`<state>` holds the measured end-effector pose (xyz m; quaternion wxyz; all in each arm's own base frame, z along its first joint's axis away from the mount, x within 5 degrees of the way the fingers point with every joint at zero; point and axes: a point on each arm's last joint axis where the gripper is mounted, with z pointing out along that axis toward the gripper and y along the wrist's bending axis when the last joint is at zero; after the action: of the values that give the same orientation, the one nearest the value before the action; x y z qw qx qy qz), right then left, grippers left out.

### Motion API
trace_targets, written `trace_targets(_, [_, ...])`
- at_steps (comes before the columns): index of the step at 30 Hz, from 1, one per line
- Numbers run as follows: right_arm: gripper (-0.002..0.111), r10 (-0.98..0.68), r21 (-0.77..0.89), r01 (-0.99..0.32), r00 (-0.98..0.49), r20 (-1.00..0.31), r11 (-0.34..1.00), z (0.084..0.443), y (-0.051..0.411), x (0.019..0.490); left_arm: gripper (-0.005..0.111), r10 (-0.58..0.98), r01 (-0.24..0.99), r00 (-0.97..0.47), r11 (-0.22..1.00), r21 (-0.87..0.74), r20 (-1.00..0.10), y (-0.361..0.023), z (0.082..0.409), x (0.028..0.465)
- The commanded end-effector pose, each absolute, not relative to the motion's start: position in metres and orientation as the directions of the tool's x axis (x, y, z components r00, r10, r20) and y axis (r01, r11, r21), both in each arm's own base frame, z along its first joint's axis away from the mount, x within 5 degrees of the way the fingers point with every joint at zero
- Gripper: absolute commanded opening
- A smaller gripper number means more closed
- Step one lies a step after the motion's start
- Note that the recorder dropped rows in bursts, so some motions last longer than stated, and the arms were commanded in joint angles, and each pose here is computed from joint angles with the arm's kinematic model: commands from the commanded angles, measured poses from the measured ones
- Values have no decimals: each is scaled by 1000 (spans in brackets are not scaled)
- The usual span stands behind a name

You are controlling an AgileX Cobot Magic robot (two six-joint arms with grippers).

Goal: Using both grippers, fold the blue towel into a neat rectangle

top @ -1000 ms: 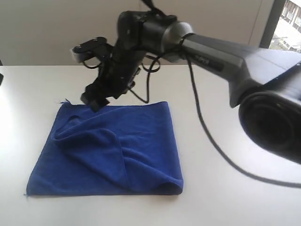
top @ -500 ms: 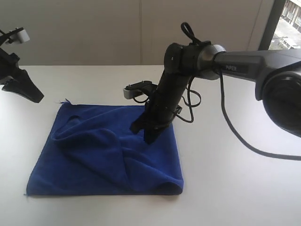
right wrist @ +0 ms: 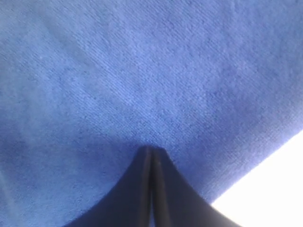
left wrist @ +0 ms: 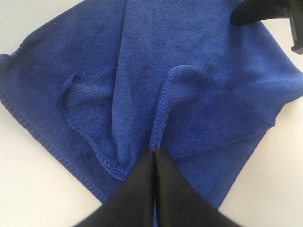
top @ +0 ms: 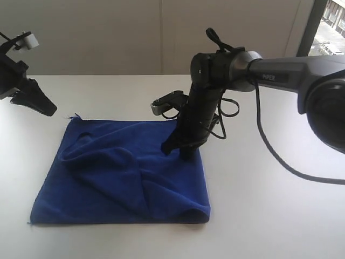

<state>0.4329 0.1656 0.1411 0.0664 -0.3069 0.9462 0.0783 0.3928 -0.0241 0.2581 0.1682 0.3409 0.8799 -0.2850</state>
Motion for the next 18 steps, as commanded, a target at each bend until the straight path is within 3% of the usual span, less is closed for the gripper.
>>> trace_targets(1, [0, -523, 112, -539, -840, -141, 835, 130, 150, 430, 0, 515, 705, -707, 563, -432, -484, -25, 263, 388])
trace_targets(9, [0, -539, 29, -540, -842, -25, 841, 123, 114, 427, 0, 519, 706, -707, 559, -435, -480, -25, 263, 387])
trace_targets(18, [0, -557, -20, -557, -831, 2, 830, 128, 52, 435, 0, 521, 705, -708, 556, -440, -477, -25, 262, 386])
